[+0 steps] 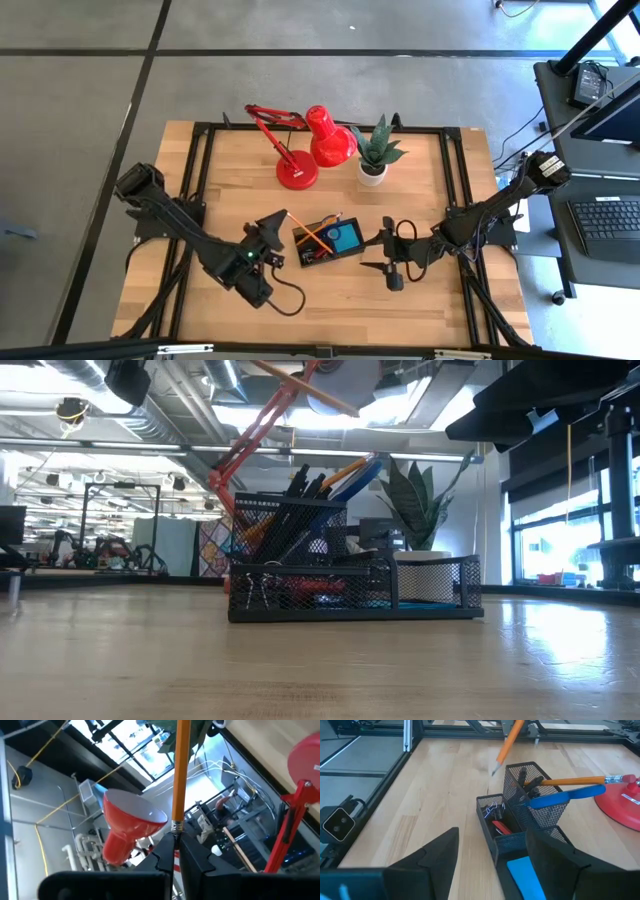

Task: Pick and place office supplies into organizer
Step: Put the yellow pencil into the black desk organizer

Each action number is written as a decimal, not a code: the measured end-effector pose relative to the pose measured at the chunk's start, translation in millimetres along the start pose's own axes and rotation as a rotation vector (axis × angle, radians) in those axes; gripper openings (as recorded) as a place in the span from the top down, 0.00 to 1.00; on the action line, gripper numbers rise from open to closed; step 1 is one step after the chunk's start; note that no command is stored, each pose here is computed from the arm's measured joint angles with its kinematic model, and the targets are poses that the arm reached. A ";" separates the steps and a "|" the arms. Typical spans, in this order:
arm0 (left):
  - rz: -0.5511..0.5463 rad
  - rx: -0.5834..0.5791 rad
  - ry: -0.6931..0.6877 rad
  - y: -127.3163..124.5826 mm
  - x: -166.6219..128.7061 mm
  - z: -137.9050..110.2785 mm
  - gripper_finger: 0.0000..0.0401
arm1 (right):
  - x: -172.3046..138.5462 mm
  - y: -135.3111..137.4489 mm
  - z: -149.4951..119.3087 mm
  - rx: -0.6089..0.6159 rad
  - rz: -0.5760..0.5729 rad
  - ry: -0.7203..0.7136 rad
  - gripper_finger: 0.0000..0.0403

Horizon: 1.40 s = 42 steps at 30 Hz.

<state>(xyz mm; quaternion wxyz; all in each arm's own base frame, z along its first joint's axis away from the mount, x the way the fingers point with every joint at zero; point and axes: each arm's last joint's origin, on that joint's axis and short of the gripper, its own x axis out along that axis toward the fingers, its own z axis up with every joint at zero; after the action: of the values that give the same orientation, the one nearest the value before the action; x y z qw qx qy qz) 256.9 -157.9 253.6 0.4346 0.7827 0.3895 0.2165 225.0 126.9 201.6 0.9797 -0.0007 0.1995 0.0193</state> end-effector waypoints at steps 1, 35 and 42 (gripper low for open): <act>-0.001 -0.008 0.002 1.4 0.8 -2.8 0.98 | 0.0 0.0 0.0 0.000 0.000 0.000 0.42; -0.116 0.339 -0.045 11.5 18.4 -63.5 0.98 | 7.2 -16.4 4.6 0.035 -0.064 -0.014 0.42; -0.147 0.439 -0.106 10.4 18.4 -61.8 0.98 | 10.4 -25.1 6.0 0.052 -0.097 -0.015 0.42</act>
<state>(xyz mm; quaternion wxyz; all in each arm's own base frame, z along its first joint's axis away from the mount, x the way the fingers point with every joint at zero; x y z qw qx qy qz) 230.5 -114.9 295.1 0.2883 0.8383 0.4598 0.0529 237.9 102.3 202.9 0.9806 0.0153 0.1924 -0.0335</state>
